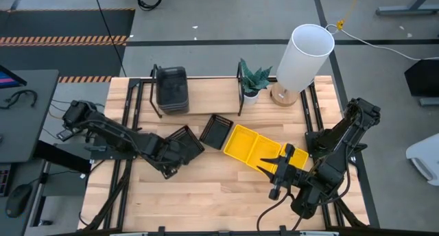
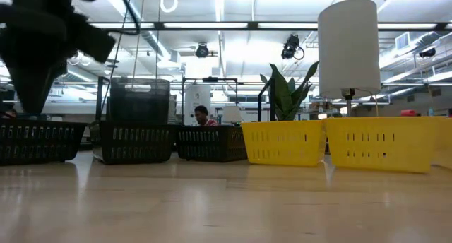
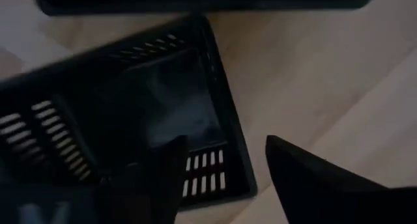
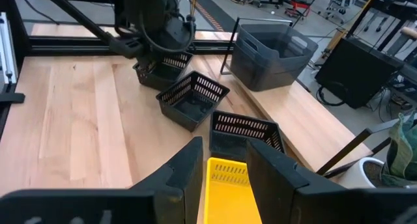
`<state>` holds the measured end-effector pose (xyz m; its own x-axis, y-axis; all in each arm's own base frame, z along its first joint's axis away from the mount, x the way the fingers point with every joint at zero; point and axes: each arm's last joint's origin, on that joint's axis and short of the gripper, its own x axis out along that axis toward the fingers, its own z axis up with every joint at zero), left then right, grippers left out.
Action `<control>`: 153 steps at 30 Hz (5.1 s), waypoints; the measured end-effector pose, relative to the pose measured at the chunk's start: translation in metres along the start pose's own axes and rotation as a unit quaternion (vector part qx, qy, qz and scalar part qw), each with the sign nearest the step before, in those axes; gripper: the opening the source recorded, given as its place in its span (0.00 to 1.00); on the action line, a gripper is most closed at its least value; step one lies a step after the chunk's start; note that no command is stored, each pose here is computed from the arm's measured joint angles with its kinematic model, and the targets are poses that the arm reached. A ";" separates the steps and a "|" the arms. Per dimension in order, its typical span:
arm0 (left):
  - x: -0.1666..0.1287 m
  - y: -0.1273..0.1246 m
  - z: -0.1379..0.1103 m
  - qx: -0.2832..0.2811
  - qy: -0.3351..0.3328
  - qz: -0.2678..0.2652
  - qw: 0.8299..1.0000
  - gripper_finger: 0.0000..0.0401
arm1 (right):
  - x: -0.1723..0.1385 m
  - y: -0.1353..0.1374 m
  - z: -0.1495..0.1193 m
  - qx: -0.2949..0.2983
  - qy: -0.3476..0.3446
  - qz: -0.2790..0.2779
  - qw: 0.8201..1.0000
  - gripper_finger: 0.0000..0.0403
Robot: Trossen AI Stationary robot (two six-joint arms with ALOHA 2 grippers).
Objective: Stack baskets on shelf by color
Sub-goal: Stack the left black basket on top of the middle black basket, then stack the black basket on top of the stacked black basket
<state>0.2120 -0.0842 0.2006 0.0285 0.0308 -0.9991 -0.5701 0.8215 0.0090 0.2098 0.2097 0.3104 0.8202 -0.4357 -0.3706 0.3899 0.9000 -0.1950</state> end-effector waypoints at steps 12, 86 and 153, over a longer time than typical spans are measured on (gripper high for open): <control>0.019 0.001 -0.002 -0.034 -0.024 -0.013 0.999 0.44 | 0.000 0.000 0.000 -0.001 -0.002 -0.001 1.000 0.30; -0.161 -0.018 0.011 0.036 -0.207 -0.023 0.978 0.02 | 0.000 0.000 0.001 -0.001 -0.005 -0.003 1.000 0.30; 0.017 -0.065 0.149 0.400 -0.207 0.144 0.881 0.37 | 0.003 0.000 0.002 -0.007 0.004 0.003 1.000 0.30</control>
<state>0.3716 -0.0521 0.1893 0.3693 0.3717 -0.8517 0.1538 0.8794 0.4505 0.2127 0.2086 0.3108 0.8189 -0.4302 -0.3799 0.3791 0.9024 -0.2047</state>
